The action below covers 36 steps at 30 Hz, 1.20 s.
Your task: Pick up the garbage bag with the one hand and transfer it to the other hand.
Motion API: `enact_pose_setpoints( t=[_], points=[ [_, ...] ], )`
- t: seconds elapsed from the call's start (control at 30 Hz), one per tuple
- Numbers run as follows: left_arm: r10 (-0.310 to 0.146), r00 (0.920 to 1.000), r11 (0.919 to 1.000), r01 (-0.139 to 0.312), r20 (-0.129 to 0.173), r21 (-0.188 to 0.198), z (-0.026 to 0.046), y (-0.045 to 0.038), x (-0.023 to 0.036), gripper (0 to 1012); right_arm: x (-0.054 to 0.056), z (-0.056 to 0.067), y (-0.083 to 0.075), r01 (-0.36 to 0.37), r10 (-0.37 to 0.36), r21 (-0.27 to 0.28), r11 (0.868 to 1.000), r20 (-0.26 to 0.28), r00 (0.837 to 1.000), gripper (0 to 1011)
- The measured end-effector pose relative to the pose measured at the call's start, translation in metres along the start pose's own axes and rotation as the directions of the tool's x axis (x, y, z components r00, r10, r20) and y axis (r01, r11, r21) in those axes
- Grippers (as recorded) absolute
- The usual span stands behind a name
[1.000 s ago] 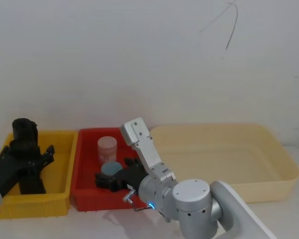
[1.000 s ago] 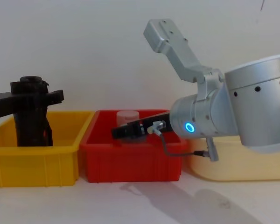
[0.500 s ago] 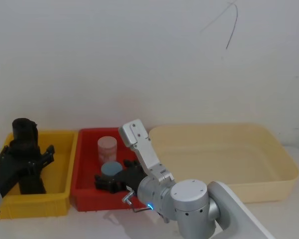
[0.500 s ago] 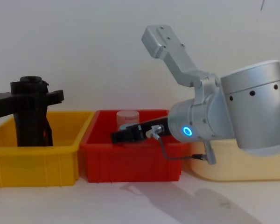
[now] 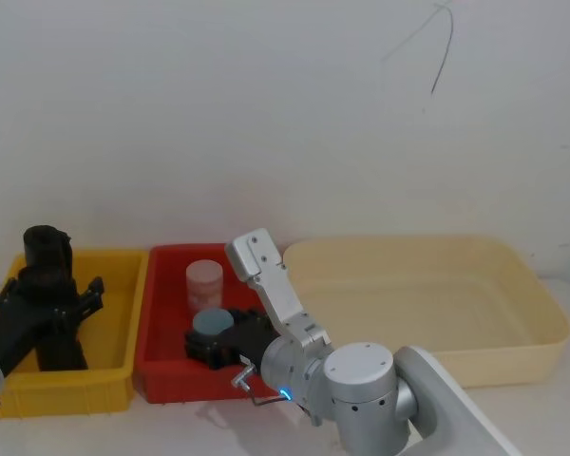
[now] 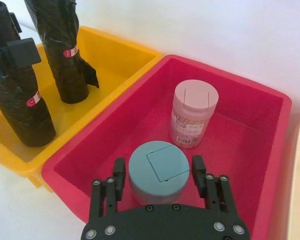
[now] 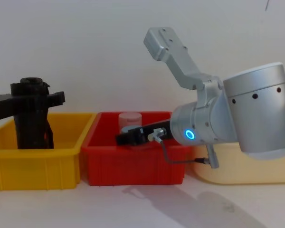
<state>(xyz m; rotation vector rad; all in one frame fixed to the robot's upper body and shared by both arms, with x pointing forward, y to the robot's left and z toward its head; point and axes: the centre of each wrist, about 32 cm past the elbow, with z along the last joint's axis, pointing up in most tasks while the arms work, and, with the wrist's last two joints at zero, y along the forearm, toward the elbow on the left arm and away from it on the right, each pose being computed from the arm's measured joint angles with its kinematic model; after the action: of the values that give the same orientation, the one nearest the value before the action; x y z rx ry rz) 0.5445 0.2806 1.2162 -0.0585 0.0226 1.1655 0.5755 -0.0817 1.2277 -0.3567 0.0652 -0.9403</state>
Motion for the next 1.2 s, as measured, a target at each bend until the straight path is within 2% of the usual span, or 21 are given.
enact_pose_setpoints(
  t=[0.17, 0.23, 0.43, 0.47, 0.67, 0.7, 0.8, 1.2],
  points=[
    [0.0, 1.0, 1.0, 0.0, 0.0, 0.0, 0.0, 0.0, 0.0, 1000, 0.0, -0.0002, 0.0003, 0.0, 0.0, -0.001, 1.0, 0.0, 1.0, 663],
    [0.0, 1.0, 1.0, 0.0, 0.0, 0.0, 0.0, 0.0, 0.0, 1000, 0.0, -0.0002, 0.0003, 0.0, 0.0, -0.001, 1.0, -0.001, 1.0, 663],
    [0.0, 1.0, 1.0, 0.0, 0.0, 0.0, 0.0, 0.0, 0.0, 892, 0.0002, -0.0002, 0.0005, 0.0, 0.0, 0.0, 1.0, -0.001, 1.0, 663],
    [0.0, 1.0, 1.0, 0.0, 0.0, 0.0, 0.0, 0.0, 0.0, 844, 0.0002, -0.0002, 0.0006, 0.0, 0.0, 0.0, 1.0, -0.001, 1.0, 663],
    [0.0, 1.0, 1.0, 0.0, 0.0, 0.0, 0.0, 0.0, 0.0, 700, 0.0001, -0.0002, 0.0007, 0.0, 0.0, -0.001, 1.0, -0.001, 1.0, 663],
    [0.0, 1.0, 1.0, 0.0, 0.0, 0.0, 0.0, 0.0, 0.0, 642, 0.0001, -0.0002, 0.0007, 0.0, 0.0, -0.001, 1.0, -0.001, 1.0, 663],
    [0.0, 1.0, 1.0, 0.0, 0.0, 0.0, 0.0, 0.0, 0.0, 578, 0.0, -0.0003, 0.0008, 0.0, 0.0, -0.001, 1.0, -0.001, 1.0, 663],
    [0.0, 1.0, 1.0, 0.0, 0.0, 0.0, 0.0, 0.0, 0.0, 536, 0.0, -0.0004, 0.0009, 0.0, 0.0, -0.001, 1.0, -0.002, 1.0, 663]
  ],
)
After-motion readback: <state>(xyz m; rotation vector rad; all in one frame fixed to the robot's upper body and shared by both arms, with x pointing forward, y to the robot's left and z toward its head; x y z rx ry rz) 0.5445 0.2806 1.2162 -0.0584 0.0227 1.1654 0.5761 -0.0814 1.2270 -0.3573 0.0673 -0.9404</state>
